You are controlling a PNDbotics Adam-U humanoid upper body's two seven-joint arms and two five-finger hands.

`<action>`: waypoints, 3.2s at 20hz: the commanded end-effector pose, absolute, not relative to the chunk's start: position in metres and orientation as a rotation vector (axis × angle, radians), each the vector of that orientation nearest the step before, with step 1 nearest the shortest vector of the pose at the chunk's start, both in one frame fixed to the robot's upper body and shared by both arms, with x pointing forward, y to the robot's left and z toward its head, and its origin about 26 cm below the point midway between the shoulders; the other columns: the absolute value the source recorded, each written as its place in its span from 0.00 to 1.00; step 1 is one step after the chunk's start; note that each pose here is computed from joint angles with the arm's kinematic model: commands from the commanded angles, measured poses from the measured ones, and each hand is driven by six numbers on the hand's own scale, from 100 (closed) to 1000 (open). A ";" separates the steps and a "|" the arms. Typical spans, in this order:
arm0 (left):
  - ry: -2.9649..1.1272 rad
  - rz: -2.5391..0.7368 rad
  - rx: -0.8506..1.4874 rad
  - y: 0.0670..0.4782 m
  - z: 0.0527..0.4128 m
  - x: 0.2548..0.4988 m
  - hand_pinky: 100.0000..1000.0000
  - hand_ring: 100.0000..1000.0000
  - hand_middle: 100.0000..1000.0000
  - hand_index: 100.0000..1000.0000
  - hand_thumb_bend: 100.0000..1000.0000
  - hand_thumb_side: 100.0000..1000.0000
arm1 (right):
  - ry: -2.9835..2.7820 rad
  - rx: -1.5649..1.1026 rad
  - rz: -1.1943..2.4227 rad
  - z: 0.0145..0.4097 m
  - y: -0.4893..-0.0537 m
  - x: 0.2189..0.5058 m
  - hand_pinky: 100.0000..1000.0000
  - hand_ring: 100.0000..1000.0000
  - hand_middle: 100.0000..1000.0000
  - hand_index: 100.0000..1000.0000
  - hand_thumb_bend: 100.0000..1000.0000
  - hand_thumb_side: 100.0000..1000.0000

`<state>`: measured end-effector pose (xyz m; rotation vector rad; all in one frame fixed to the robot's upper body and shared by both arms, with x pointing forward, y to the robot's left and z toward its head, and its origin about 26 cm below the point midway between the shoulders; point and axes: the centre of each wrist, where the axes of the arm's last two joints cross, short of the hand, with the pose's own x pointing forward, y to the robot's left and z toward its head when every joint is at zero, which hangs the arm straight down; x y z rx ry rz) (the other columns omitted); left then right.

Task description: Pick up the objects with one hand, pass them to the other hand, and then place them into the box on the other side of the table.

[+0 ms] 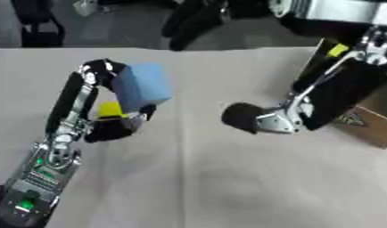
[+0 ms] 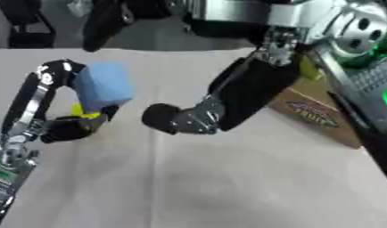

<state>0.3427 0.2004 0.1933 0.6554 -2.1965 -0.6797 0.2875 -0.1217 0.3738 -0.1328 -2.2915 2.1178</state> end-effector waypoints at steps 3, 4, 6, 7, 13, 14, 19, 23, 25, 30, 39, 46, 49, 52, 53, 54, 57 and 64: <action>-2.239 -0.708 0.735 0.200 0.201 0.340 0.52 0.46 0.35 0.53 0.00 0.00 | -2.320 -0.232 2.111 0.374 -0.118 0.297 0.88 0.79 0.81 0.85 0.33 0.14; -2.241 -0.711 0.746 0.200 0.201 0.339 0.52 0.46 0.35 0.53 0.00 0.00 | -2.322 -0.242 2.113 0.373 -0.117 0.299 0.87 0.78 0.81 0.85 0.35 0.16; -2.244 -0.712 0.765 0.200 0.201 0.339 0.52 0.46 0.35 0.53 0.00 0.00 | -2.319 -0.257 2.123 0.371 -0.114 0.303 0.87 0.77 0.80 0.85 0.35 0.17; -2.247 -0.713 0.773 0.200 0.201 0.339 0.52 0.46 0.35 0.53 0.00 0.00 | -2.314 -0.263 2.128 0.369 -0.114 0.304 0.87 0.77 0.80 0.85 0.34 0.18; -2.280 -0.727 0.793 0.198 0.203 0.337 0.52 0.46 0.35 0.53 0.00 0.00 | -2.276 -0.281 2.136 0.362 -0.110 0.316 0.86 0.76 0.80 0.85 0.32 0.20; -2.284 -0.725 0.790 0.197 0.203 0.337 0.52 0.46 0.35 0.53 0.00 0.00 | -2.274 -0.282 2.134 0.361 -0.109 0.318 0.86 0.76 0.80 0.85 0.32 0.20; -2.310 -0.709 0.749 0.192 0.204 0.336 0.51 0.45 0.35 0.53 0.00 0.00 | -2.279 -0.308 2.114 0.356 -0.103 0.324 0.85 0.74 0.77 0.84 0.34 0.18; -2.319 -0.695 0.733 0.189 0.203 0.336 0.50 0.44 0.34 0.52 0.00 0.00 | -2.310 -0.365 2.099 0.356 -0.100 0.326 0.82 0.72 0.74 0.83 0.39 0.16; -2.320 -0.686 0.730 0.188 0.203 0.337 0.50 0.44 0.34 0.52 0.00 0.00 | -2.325 -0.397 2.090 0.355 -0.098 0.327 0.82 0.72 0.73 0.83 0.39 0.16; -2.311 -0.663 0.736 0.182 0.201 0.339 0.49 0.43 0.34 0.52 0.00 0.00 | -2.360 -0.471 2.068 0.352 -0.093 0.329 0.78 0.68 0.70 0.82 0.38 0.13; -2.297 -0.587 0.751 0.171 0.200 0.341 0.47 0.42 0.33 0.52 0.00 0.00 | -2.463 -0.622 1.978 0.347 -0.092 0.329 0.74 0.61 0.67 0.80 0.36 0.09; -2.312 -0.551 0.747 0.163 0.204 0.340 0.47 0.41 0.33 0.52 0.00 0.00 | -2.460 -0.657 1.985 0.342 -0.092 0.331 0.71 0.52 0.64 0.77 0.36 0.09; -2.319 -0.541 0.745 0.161 0.207 0.340 0.47 0.41 0.33 0.52 0.00 0.00 | -2.446 -0.657 1.996 0.341 -0.092 0.333 0.71 0.49 0.64 0.77 0.36 0.09; -2.327 -0.530 0.737 0.158 0.208 0.339 0.47 0.41 0.33 0.52 0.00 0.00 | -2.441 -0.653 1.999 0.340 -0.092 0.333 0.71 0.46 0.64 0.77 0.37 0.10; -2.331 -0.528 0.733 0.158 0.209 0.339 0.47 0.41 0.33 0.52 0.00 0.01 | -2.441 -0.652 1.999 0.340 -0.092 0.334 0.71 0.45 0.64 0.77 0.37 0.10; -2.335 -0.526 0.729 0.157 0.209 0.338 0.47 0.41 0.33 0.52 0.00 0.01 | -2.440 -0.652 1.999 0.340 -0.092 0.334 0.71 0.45 0.65 0.77 0.37 0.10; -2.347 -0.520 0.713 0.154 0.211 0.337 0.47 0.41 0.33 0.52 0.00 0.01 | -2.441 -0.662 1.992 0.340 -0.092 0.334 0.72 0.46 0.65 0.79 0.37 0.11; -2.357 -0.512 0.684 0.150 0.210 0.335 0.46 0.41 0.33 0.52 0.00 0.03 | -2.472 -0.709 1.904 0.342 -0.097 0.336 0.73 0.48 0.68 0.82 0.37 0.07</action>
